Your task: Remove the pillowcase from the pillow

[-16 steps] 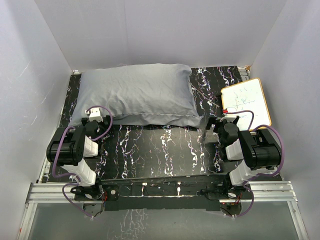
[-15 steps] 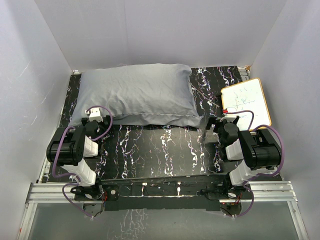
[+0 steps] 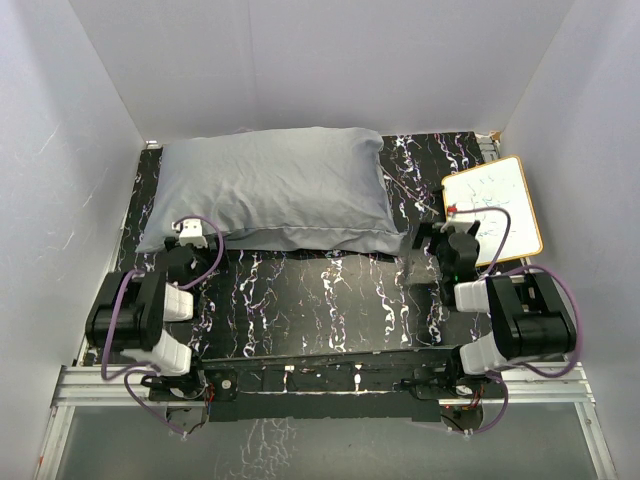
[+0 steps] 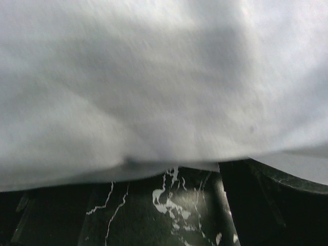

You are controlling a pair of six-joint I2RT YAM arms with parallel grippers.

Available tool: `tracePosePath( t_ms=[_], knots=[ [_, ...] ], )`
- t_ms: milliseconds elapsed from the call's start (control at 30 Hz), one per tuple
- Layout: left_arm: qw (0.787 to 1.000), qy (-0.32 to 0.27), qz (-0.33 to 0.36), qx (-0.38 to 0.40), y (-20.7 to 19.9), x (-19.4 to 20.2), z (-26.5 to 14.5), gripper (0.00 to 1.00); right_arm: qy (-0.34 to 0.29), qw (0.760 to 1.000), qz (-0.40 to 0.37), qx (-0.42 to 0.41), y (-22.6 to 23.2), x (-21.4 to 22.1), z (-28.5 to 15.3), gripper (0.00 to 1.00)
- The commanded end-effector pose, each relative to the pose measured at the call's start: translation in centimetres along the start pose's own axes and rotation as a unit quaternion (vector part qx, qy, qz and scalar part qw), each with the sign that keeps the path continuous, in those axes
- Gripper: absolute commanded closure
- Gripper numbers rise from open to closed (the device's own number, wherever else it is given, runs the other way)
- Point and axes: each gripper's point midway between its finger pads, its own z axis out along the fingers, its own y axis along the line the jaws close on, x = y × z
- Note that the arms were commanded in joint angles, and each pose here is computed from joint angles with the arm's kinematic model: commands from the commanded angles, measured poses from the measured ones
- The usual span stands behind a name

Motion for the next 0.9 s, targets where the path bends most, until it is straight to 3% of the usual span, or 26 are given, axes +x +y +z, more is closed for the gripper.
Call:
tracePosePath(
  t_ms=[0, 67, 100, 167, 267, 333, 400, 467, 567, 700, 867],
  knots=[
    [0.996, -0.024, 0.001, 0.086, -3.0, -4.2, -1.1, 0.03, -0.014, 0.998, 0.057, 0.021, 0.3, -6.9, 1.9, 0.02],
    [0.993, 0.045, -0.009, 0.109, -3.9, -3.7, -1.0, 0.03, -0.018, 0.996, 0.092, 0.012, 0.9, -8.8, 1.7, 0.01],
    [0.986, 0.100, -0.014, 0.133, -4.8, -2.8, -1.2, 0.03, -0.022, 0.994, 0.111, 0.001, 1.4, -9.5, 1.6, 0.02],
    [0.971, 0.154, -0.033, 0.181, -6.7, -3.1, -1.9, 0.03, -0.034, 0.985, 0.170, -0.006, 2.0, -10.9, 1.4, 0.02],
    [0.961, 0.174, -0.040, 0.211, -8.3, -5.0, -3.0, 0.03, -0.013, 0.955, 0.297, 0.015, 1.9, -11.2, 1.0, 0.02],
    [0.958, 0.171, -0.041, 0.225, -9.5, -7.3, -4.1, 0.03, -0.005, 0.942, 0.335, -0.024, 3.0, -11.7, 0.7, 0.02],
    [0.953, 0.176, -0.067, 0.238, -10.9, -10.3, -5.8, 0.03, 0.003, 0.947, 0.295, -0.125, 6.2, -12.3, 0.2, 0.02],
    [0.945, 0.173, -0.077, 0.267, -12.9, -13.0, -7.8, 0.03, 0.042, 0.954, 0.242, -0.171, 9.1, -11.7, 0.3, 0.02],
    [0.949, 0.151, -0.061, 0.269, -14.1, -17.3, -9.6, 0.03, 0.092, 0.966, 0.151, -0.190, 12.8, -9.9, 0.3, 0.02],
    [0.958, 0.132, -0.051, 0.251, -13.0, -21.7, -10.6, 0.03, 0.137, 0.964, 0.099, -0.207, 15.2, -7.3, 0.0, 0.02],
    [0.959, 0.143, 0.058, 0.236, -11.3, -24.5, -10.6, 0.03, 0.161, 0.966, 0.069, -0.190, 14.7, -5.3, 0.5, 0.02]
  ],
)
